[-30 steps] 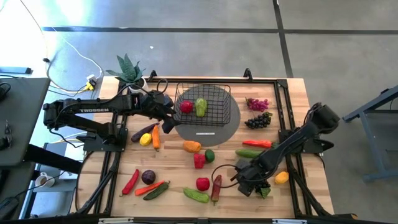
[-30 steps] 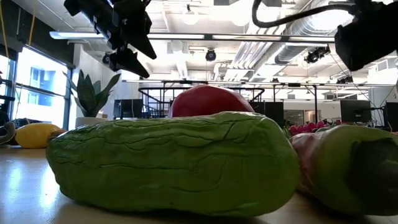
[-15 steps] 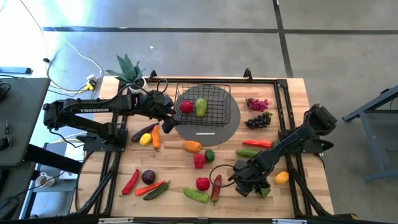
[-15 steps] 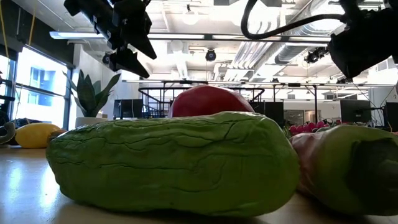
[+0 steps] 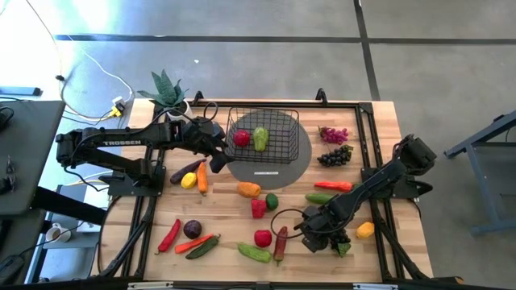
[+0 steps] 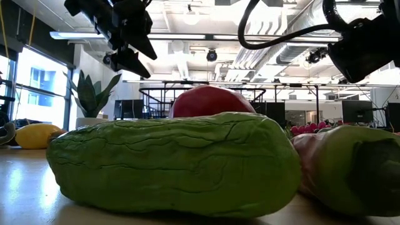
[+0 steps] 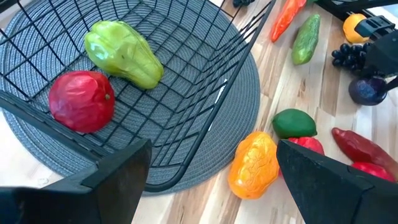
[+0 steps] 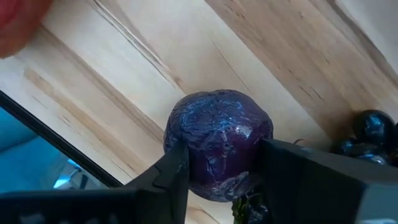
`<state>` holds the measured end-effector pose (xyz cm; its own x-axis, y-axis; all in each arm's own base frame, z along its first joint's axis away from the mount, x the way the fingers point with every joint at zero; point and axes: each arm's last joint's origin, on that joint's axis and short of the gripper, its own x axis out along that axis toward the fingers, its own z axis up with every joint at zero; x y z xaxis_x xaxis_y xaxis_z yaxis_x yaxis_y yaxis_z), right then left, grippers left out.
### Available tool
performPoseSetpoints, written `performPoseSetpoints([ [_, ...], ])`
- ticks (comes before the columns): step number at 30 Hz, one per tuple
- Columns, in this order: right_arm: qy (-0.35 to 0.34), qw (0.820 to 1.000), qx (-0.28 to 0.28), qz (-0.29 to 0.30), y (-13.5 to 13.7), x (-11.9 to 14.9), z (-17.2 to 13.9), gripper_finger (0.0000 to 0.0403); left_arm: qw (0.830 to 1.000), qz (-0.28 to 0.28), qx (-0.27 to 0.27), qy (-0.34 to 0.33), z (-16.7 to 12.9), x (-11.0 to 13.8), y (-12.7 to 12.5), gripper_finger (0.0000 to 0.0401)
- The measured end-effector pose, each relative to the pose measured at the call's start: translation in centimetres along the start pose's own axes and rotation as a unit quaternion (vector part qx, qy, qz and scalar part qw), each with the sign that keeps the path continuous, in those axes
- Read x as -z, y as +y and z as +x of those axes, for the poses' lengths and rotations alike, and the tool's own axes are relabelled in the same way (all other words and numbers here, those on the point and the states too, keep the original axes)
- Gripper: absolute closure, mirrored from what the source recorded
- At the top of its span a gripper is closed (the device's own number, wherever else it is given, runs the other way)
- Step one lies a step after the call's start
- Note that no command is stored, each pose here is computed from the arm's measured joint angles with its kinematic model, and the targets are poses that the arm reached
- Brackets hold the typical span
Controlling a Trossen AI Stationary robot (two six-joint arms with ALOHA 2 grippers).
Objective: Build produce basket
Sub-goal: Put the bottom right onion into the wire basket
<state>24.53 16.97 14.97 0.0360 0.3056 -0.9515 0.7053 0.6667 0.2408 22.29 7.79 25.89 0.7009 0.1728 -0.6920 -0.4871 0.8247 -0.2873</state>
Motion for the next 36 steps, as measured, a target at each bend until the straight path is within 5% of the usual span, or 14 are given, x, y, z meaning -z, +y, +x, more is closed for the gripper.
performPoseSetpoints([
  [24, -0.063, 0.997, -0.041, 0.009, 4.5, -0.5, -4.8, 0.028, 1.0, 0.008, 0.001, -0.003, -0.1, 0.0, 0.0, 0.0064],
  [36, -0.178, 0.983, -0.03, 0.038, 5.6, -4.7, -11.5, 0.028, 0.996, 0.077, 0.009, -0.037, -2.0, -0.3, -0.2, 0.0064],
])
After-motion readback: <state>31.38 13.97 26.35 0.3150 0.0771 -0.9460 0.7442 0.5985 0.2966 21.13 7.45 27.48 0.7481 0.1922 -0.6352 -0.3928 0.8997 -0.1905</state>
